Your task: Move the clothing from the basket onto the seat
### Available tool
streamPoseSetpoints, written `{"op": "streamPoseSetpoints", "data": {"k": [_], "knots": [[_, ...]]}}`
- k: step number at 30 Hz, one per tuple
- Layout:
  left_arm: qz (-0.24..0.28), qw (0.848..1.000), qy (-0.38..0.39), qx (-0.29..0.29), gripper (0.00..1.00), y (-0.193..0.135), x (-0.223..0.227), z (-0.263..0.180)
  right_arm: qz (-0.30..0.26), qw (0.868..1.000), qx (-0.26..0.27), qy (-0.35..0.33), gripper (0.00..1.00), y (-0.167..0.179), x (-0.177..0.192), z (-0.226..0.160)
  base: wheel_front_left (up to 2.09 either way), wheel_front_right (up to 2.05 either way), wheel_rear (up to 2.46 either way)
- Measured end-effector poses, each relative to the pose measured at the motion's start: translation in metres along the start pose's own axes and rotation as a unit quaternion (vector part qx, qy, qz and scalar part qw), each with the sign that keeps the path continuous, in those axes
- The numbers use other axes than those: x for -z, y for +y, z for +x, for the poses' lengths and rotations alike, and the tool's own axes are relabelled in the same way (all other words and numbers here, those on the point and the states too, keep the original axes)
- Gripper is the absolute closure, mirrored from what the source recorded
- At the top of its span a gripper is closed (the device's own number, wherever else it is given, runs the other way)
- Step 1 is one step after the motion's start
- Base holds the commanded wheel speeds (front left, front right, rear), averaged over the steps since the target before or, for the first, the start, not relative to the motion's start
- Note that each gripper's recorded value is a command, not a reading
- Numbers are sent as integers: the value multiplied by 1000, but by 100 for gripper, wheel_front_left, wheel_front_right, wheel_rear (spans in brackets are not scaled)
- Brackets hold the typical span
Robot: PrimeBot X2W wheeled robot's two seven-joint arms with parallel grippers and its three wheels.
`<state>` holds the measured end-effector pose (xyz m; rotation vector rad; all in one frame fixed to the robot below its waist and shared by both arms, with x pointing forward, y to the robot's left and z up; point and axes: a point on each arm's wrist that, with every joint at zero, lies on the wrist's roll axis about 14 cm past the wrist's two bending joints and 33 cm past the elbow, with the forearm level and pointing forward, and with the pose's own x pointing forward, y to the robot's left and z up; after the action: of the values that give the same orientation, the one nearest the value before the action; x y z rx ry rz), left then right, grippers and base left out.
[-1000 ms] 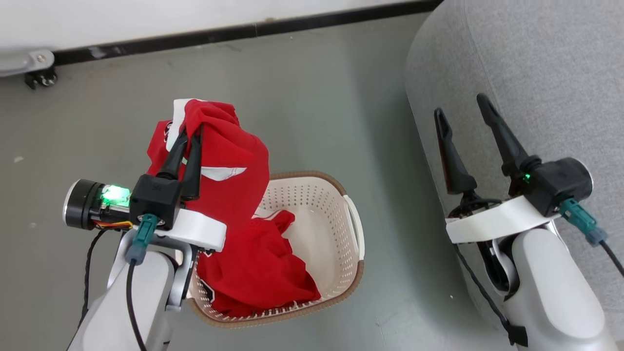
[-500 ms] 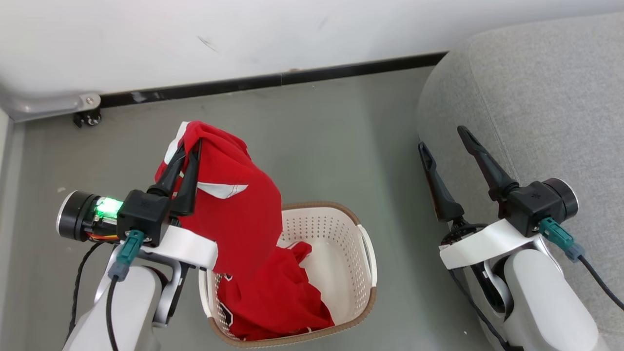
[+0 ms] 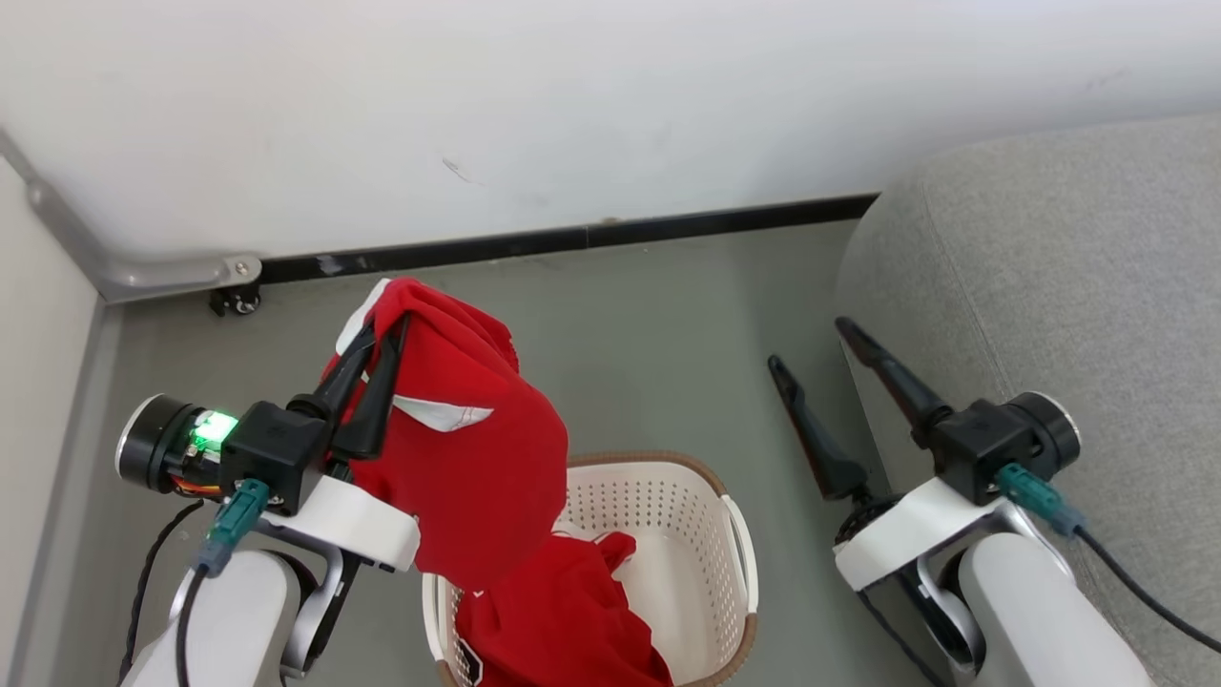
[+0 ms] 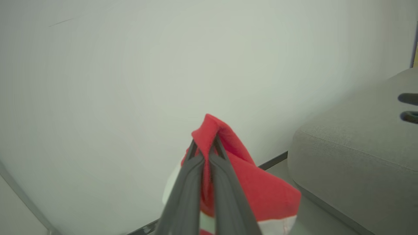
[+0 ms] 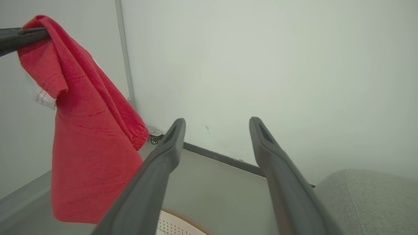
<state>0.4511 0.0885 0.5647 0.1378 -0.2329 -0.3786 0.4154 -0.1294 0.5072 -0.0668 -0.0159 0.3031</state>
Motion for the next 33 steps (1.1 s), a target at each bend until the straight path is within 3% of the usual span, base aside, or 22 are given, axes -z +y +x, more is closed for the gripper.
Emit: {"op": "streamPoseSetpoints", "data": {"k": [3,12,21,33], "knots": [[-22,1000,-11,14,100,-4,-12,-3,-2,1000,-20,2,0,11,-3,-2,0,0,0],[-3,998,-18,65,100,-19,-35,-18,-15,995,-94,30,0,49,0,-12,0,0,0],[-16,994,-30,103,100,-38,-59,-26,-10,983,-164,83,0,83,18,-35,0,0,0],[-18,990,-42,131,100,-52,-78,-30,-7,975,-196,101,0,83,13,-39,0,0,0]]}}
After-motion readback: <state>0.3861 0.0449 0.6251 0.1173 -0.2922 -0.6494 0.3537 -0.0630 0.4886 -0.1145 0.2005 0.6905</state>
